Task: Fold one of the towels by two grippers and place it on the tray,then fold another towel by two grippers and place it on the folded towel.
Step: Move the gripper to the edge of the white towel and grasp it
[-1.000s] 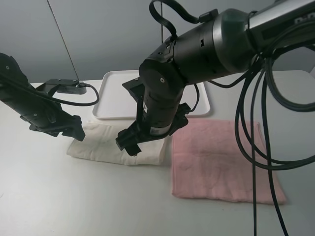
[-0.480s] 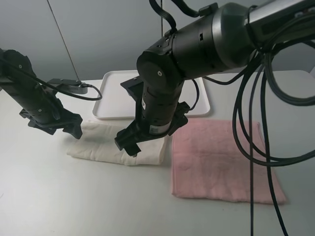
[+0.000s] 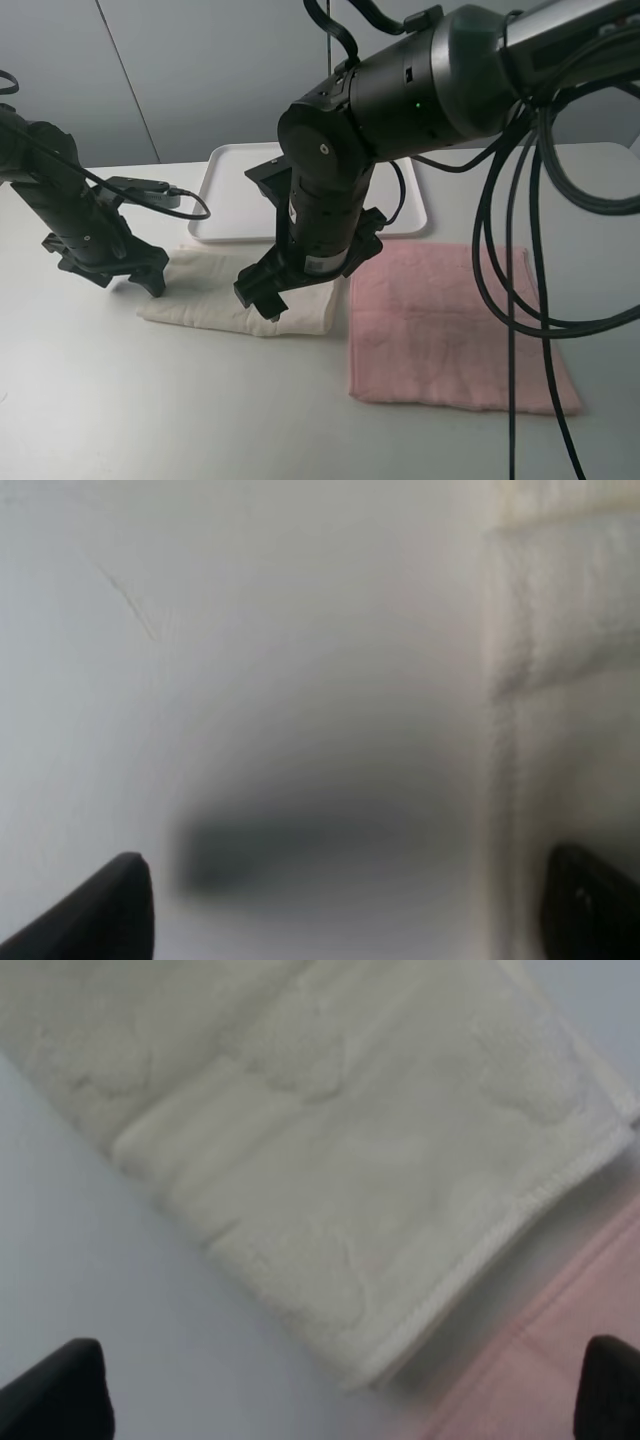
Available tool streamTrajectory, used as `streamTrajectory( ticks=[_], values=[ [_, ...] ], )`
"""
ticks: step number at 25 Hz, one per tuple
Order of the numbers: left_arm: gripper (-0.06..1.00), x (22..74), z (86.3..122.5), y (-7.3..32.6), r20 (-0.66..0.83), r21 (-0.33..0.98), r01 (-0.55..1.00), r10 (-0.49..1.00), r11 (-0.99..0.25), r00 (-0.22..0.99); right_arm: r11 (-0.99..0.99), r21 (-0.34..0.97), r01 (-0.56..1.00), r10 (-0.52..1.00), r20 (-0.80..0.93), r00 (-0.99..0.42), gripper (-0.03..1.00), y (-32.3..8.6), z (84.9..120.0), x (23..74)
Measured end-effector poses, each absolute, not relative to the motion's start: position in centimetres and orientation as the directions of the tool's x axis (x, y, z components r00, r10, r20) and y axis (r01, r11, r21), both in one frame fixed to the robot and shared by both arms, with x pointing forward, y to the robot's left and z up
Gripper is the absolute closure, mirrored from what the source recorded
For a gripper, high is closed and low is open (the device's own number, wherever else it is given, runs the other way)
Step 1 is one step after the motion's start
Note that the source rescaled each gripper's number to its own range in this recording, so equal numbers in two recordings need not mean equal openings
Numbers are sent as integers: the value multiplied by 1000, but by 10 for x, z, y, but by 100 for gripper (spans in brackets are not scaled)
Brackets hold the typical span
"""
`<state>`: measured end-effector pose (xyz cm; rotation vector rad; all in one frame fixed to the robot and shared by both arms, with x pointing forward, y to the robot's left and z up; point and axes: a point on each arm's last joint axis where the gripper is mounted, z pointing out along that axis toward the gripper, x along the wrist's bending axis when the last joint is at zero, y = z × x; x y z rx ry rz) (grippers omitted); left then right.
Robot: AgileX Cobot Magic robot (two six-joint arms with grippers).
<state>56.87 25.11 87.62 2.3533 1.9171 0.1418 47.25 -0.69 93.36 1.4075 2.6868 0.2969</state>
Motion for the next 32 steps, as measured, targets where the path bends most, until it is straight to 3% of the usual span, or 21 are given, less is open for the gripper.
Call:
streamTrajectory(
  ticks=[9, 20, 27, 32],
  values=[
    [-5, 570, 869, 251, 4, 118, 976, 983, -184, 184, 499, 190, 845, 850, 84, -521, -3, -7, 934, 473],
    [-5, 571, 870, 251, 4, 120, 976, 983, -183, 184, 384, 174, 907, 891, 189, -413, 14, -14, 926, 495],
    [-5, 571, 870, 251, 4, 120, 976, 983, -183, 184, 380, 116, 918, 892, 217, -397, 15, 1, 909, 506],
    [-5, 571, 870, 251, 4, 120, 976, 983, -183, 184, 308, 105, 946, 912, 251, -325, 15, -13, 910, 523]
  ],
)
